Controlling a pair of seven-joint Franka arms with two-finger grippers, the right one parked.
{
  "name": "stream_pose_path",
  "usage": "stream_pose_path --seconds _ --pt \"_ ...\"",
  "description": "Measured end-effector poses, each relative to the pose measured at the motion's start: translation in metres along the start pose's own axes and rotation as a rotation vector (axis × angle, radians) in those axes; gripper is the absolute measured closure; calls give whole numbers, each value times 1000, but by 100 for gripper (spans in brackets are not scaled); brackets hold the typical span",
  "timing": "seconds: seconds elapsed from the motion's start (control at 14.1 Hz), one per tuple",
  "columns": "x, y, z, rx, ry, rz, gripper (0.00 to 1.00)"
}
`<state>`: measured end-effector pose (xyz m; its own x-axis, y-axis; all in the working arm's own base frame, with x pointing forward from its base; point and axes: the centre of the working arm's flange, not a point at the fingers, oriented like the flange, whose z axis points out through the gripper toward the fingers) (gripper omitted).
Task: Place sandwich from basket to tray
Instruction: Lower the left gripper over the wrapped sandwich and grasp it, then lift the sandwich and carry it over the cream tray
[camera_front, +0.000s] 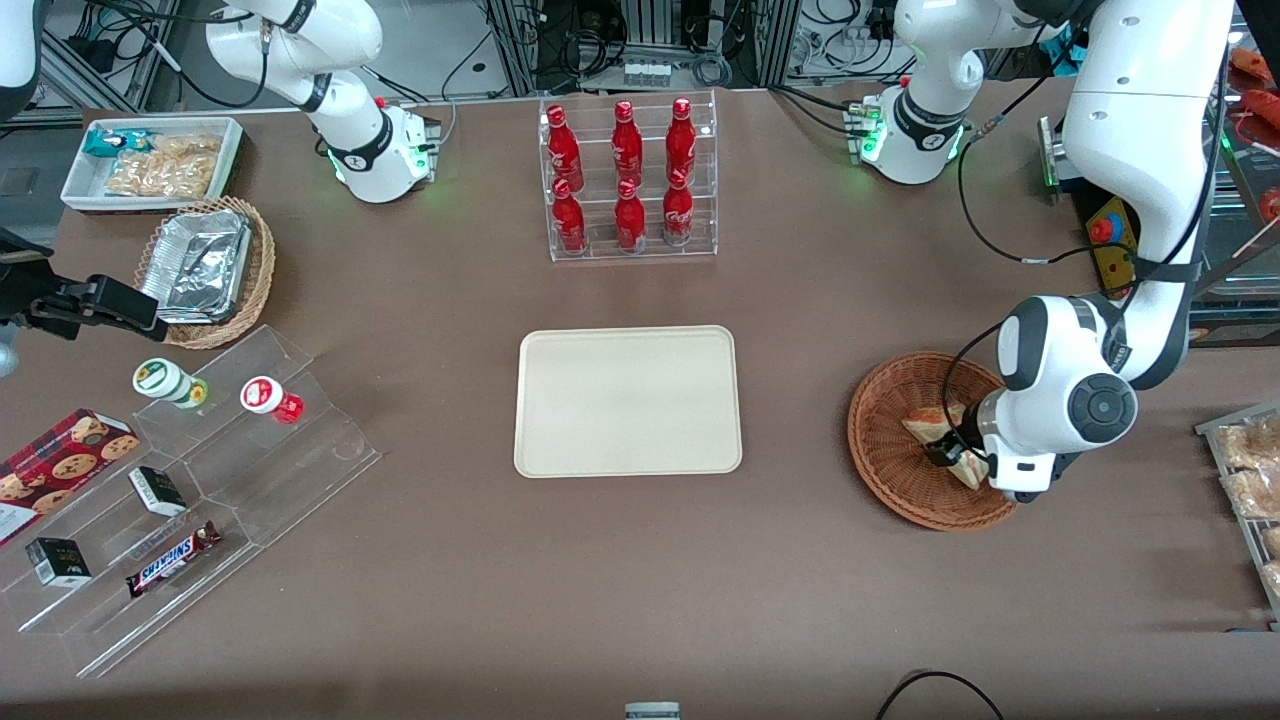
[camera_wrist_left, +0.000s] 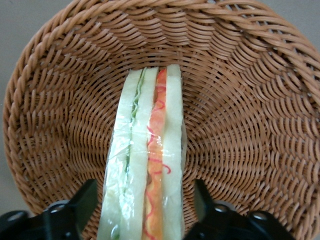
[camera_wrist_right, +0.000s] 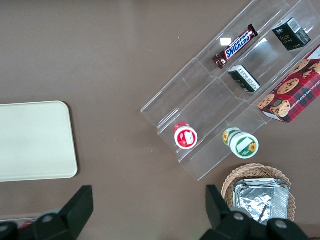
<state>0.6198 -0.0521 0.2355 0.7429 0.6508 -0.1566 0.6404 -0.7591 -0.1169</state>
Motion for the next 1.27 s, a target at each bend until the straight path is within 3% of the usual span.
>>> stream_pose_path --seconds 0.21,0.35,0.64,0.92,1.27 --pt "0 1 0 -2 1 -26 56" --pt "-1 6 -11 -16 13 -28 70" --pt "-44 47 -79 13 7 27 74" --pt "-157 131 -135 19 44 162 73" --pt "-295 223 -100 28 58 385 72"
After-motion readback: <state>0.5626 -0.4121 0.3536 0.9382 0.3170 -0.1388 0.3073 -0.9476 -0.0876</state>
